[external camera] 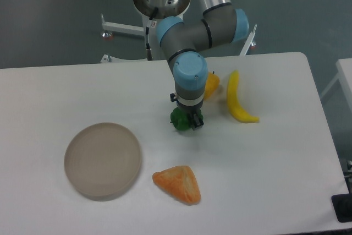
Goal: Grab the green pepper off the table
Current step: 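Lift the held green pepper up off the table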
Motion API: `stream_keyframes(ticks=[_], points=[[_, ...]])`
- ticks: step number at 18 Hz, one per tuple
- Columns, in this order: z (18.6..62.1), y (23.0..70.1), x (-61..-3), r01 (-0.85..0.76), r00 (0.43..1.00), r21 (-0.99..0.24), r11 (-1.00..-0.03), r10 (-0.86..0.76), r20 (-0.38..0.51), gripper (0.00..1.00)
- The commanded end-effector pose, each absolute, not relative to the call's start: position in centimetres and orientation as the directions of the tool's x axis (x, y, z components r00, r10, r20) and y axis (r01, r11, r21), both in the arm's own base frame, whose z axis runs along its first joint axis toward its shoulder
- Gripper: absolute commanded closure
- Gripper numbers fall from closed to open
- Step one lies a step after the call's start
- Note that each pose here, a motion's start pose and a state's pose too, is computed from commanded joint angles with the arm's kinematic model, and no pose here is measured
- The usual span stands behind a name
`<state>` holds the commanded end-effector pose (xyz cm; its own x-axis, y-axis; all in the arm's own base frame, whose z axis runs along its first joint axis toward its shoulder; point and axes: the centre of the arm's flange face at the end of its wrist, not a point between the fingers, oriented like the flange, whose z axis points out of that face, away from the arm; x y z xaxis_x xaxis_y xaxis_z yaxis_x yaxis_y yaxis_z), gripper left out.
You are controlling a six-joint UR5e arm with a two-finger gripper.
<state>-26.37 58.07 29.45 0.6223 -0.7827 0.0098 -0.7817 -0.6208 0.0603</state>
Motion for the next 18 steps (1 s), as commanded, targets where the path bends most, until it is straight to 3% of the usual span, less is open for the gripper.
stream_keyframes(ticks=[8, 18], points=[[37.4, 61.1, -30.1, -0.736, 0.662, 0.041, -0.675, -0.732, -0.161, 0.51], [37.8, 60.5, -31.8, -0.72, 0.678, 0.041, -0.693, -0.715, -0.172, 0.51]])
